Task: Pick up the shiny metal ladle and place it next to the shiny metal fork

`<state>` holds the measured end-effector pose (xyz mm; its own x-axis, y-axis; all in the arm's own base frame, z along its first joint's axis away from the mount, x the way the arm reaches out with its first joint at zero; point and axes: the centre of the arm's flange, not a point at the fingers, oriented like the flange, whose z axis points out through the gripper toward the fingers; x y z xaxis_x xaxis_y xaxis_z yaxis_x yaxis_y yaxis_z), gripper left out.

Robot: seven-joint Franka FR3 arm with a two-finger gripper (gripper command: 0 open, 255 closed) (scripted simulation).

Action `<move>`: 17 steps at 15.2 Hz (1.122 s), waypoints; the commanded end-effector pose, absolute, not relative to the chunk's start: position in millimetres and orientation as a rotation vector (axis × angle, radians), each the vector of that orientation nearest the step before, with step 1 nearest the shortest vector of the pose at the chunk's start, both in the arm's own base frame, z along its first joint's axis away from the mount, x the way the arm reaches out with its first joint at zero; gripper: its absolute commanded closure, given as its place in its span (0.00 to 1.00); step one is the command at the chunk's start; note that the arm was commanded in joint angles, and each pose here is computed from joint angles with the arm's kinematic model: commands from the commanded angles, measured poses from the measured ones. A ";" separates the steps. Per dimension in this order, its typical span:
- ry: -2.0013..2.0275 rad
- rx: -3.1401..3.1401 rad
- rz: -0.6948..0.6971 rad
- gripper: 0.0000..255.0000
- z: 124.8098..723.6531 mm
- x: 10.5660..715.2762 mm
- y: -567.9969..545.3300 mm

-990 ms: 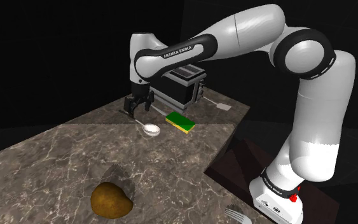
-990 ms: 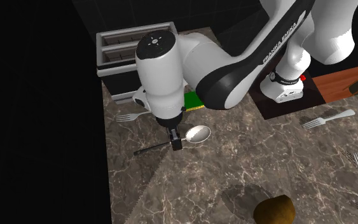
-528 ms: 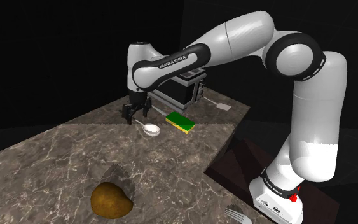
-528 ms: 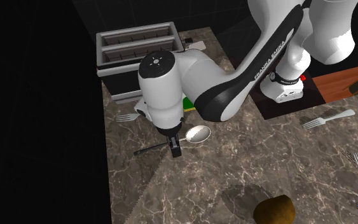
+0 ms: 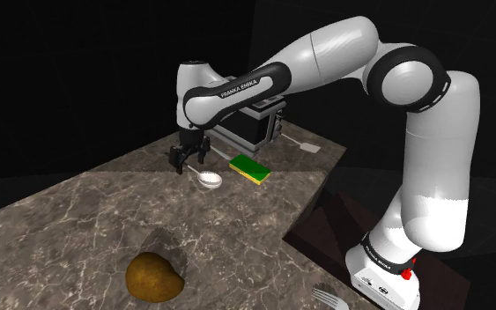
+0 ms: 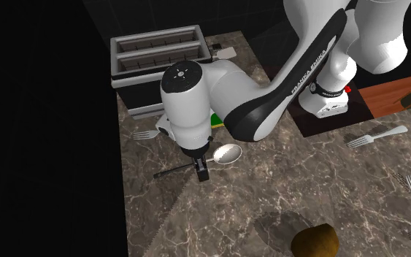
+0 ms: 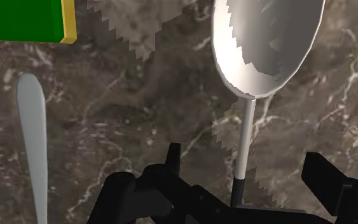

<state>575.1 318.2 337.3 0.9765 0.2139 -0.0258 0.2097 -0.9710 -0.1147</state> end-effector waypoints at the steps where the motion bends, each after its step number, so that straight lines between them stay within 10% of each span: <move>1: -0.324 -3.012 0.058 1.00 337.3 575.1 318.2; 17: -0.324 -3.012 0.057 1.00 374.2 575.1 318.2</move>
<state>575.7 319.0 368.5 0.9765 0.2139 -0.0253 0.2097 -0.9710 -0.1148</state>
